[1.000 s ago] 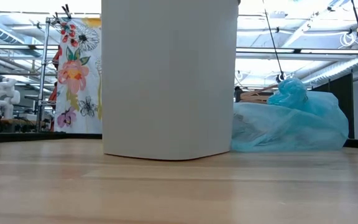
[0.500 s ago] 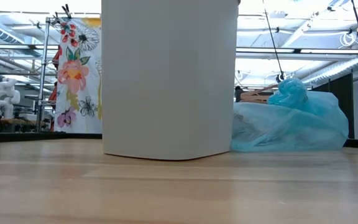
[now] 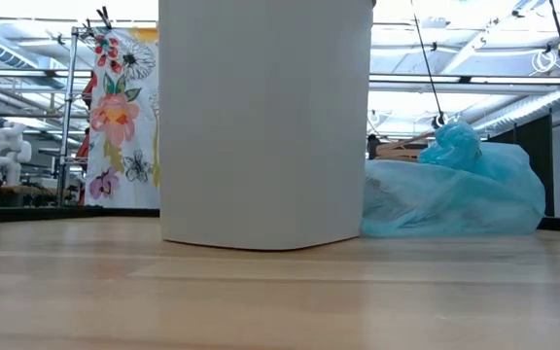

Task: Place trash/remove bag and relplace
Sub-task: Insert the new blue trash bag into the white trash bin

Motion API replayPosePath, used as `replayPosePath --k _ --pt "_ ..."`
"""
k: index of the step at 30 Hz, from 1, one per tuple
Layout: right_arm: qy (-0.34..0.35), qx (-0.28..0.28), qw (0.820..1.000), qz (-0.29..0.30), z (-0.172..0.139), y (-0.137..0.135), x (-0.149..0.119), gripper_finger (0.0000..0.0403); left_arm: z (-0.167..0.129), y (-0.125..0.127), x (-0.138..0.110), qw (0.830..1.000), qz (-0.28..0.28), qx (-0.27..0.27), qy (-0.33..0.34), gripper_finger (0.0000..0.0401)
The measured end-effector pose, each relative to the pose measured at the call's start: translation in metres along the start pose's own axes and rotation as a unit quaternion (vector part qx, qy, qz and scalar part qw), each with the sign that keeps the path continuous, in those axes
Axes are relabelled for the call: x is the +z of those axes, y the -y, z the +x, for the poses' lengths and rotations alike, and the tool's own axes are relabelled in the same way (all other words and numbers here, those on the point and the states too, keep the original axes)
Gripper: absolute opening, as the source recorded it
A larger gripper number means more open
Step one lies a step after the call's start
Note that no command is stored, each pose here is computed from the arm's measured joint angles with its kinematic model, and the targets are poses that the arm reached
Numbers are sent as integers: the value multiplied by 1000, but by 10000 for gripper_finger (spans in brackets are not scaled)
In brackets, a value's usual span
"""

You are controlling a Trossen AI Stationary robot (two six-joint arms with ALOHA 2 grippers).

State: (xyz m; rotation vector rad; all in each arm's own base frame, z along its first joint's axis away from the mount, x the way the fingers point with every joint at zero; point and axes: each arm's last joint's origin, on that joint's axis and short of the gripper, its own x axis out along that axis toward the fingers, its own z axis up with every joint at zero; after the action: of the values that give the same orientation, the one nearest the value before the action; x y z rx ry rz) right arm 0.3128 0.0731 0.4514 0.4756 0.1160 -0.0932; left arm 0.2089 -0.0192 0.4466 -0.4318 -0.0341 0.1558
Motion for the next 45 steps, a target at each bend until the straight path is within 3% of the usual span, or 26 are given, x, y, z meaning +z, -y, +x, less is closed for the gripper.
replayPosePath --k 4,10,17,23,26,34,40,45 --pt "21 -1 1000 -8 11 -2 -3 15 0 3 6 999 -26 -18 30 1" --pt "91 33 995 -21 29 -10 0 1 3 0 10 998 -26 -23 43 1" --pt "117 0 991 -62 44 -8 -6 0 5 -6 6 1000 -19 -3 21 0" --pt "124 -123 982 -71 51 12 -7 0 8 -1 1 996 -19 -82 -28 0" --pt "142 -179 971 -73 46 20 0 0 8 -1 -1 994 -24 -96 -41 0" --pt "181 -236 952 -73 28 25 18 0 6 -9 -8 994 -18 -61 -87 1" --pt "194 -278 938 -70 11 18 21 0 7 -28 -13 993 28 47 -103 7" --pt "187 -258 947 -51 -4 11 22 0 7 -38 -12 989 49 86 -109 9"
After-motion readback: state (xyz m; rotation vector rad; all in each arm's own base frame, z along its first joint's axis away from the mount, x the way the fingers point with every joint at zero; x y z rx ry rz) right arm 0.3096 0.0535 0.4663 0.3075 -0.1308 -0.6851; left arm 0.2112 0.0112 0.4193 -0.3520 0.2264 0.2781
